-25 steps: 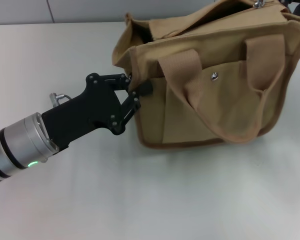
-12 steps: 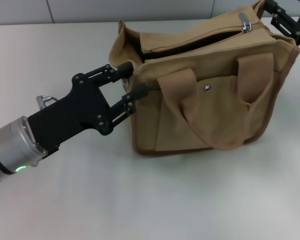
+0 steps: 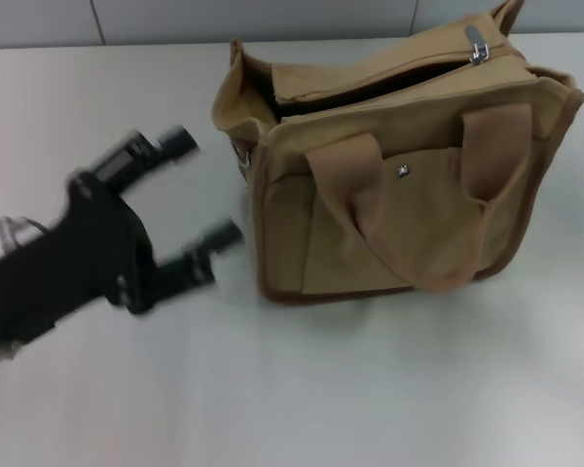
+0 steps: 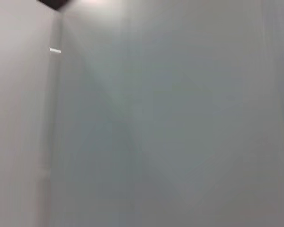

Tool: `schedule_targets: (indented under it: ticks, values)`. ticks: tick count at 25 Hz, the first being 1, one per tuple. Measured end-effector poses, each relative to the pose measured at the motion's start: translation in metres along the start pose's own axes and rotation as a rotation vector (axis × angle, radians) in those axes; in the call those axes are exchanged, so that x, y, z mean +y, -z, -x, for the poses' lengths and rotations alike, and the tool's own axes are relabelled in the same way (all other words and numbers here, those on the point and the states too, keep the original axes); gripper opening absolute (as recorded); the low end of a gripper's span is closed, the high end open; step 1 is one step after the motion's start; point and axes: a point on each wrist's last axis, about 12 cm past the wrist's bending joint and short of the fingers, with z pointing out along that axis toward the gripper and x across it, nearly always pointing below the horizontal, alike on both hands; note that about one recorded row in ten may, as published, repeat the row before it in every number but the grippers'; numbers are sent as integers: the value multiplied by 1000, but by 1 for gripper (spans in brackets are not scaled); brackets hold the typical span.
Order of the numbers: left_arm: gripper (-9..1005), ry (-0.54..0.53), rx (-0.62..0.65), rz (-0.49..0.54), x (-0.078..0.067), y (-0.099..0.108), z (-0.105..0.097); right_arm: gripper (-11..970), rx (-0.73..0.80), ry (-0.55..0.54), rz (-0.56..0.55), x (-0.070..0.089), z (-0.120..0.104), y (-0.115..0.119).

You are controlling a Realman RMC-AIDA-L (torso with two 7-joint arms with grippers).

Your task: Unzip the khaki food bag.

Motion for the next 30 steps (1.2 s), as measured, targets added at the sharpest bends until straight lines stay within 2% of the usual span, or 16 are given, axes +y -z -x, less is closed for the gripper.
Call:
schedule_targets:
  ticks: [1,6,9,14,30]
  values:
    - [740,8,15,-36,-2,-1,-1,806,10,-16,45,7,-2,3]
    - [832,89,111,-229,-16,-9,-10,826,156,-109,299,43,-19,15]
    - [832,137,153,-252,-19,-11,-15,826,264,-134,389,56,-31,22]
    - [832,161,173,-236,-20,-12,-18,825,316,-141,402,61,-40,27]
    - [832,145,185,-222,-22,-10,-21,825,294,-102,381,64,-46,24]
